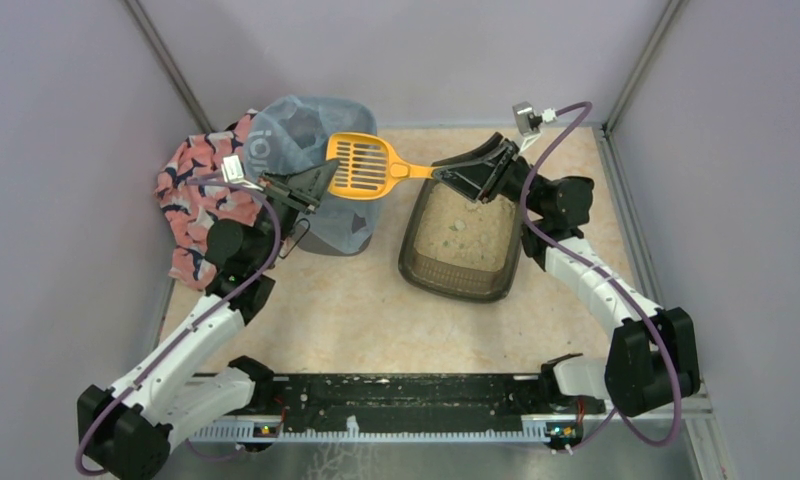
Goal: Clean the litter box
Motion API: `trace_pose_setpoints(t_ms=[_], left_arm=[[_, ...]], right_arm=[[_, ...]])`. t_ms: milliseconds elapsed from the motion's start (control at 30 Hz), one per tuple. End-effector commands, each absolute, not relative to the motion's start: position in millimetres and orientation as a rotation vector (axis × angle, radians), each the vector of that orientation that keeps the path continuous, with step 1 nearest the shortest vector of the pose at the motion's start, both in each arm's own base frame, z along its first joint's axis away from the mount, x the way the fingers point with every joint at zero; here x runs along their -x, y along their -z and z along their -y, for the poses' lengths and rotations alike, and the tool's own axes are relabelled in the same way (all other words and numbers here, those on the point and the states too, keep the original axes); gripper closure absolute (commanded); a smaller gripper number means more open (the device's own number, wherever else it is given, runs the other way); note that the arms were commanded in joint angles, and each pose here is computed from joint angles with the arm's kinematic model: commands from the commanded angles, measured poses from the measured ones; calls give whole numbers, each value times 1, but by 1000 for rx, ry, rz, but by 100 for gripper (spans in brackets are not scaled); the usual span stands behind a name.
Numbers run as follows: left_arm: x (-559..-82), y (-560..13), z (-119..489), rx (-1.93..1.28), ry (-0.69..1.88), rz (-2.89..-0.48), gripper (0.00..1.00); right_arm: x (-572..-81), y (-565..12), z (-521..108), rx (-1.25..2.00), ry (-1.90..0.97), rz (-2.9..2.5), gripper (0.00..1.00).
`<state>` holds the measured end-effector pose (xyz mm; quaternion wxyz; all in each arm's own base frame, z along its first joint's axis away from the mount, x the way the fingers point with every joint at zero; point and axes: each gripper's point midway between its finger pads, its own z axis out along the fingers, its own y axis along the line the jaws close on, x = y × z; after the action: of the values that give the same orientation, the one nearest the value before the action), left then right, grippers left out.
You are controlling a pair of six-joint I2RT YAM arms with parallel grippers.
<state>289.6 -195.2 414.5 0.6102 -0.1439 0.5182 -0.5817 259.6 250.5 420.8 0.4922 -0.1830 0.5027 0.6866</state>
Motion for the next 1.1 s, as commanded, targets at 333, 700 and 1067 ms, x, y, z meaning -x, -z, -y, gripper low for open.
trace_pose_setpoints(t_ms=[333,700,1067], left_arm=[[-291,-436,190,336,1349,-1115,100],[-293,-427,187,363,1330,-1139,100],[-283,-396,164,329,1074,-1295,43]], right_arm=[[-249,-432,-250,486,-1633,-1153,81],[-258,-426,-250,425,-1640,-1196,100],[-272,-458,-224,380,-1521,-1278,100]])
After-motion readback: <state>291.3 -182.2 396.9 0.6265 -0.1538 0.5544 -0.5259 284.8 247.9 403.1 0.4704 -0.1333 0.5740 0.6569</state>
